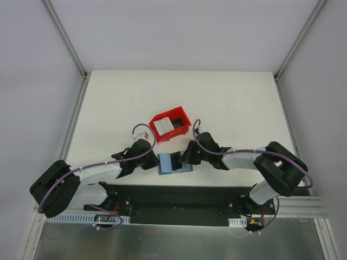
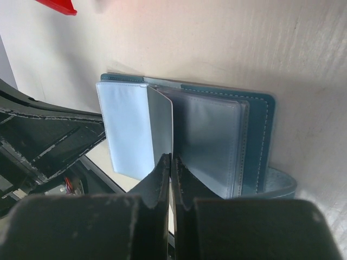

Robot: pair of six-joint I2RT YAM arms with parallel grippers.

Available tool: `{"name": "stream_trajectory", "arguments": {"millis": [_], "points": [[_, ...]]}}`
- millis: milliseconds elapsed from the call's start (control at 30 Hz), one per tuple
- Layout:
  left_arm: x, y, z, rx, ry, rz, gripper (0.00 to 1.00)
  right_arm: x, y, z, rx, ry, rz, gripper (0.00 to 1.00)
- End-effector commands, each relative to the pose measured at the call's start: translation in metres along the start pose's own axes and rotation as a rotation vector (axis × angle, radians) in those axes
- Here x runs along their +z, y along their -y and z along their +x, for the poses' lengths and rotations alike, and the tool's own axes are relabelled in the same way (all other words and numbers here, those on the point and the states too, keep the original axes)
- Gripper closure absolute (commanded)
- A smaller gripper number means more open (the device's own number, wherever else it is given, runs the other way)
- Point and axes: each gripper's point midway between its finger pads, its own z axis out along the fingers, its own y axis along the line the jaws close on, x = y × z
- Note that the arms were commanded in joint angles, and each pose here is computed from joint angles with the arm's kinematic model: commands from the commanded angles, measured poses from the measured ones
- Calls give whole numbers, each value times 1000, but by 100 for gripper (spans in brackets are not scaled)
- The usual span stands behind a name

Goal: Put the credit cards into the card holder
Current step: Insert the credit card into the card holder.

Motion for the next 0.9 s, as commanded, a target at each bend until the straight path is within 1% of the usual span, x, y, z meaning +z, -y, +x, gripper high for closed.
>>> {"name": "stream_trajectory", "arguments": {"millis": [0,100,400,600,767,867], "points": [[0,-25,11,0,-26,-83,100,9,16,18,-31,-85,31,100],[1,-26,11,0,-31,-89,100,12,17,26,-26,-117,28,100],[3,-30,11,-3,-30,-111,100,9,19,34,-17,-140,34,100],[1,-38,10,-17,-21,-149,100,-4,24,24,-33,-87,79,100],[1,-40,8,-22,-15,-159,100,-5,26,25,-27,-94,88,100],[1,-38,6,-8,-11,-156,100,-2,22,27,-28,-122,73,100]]}}
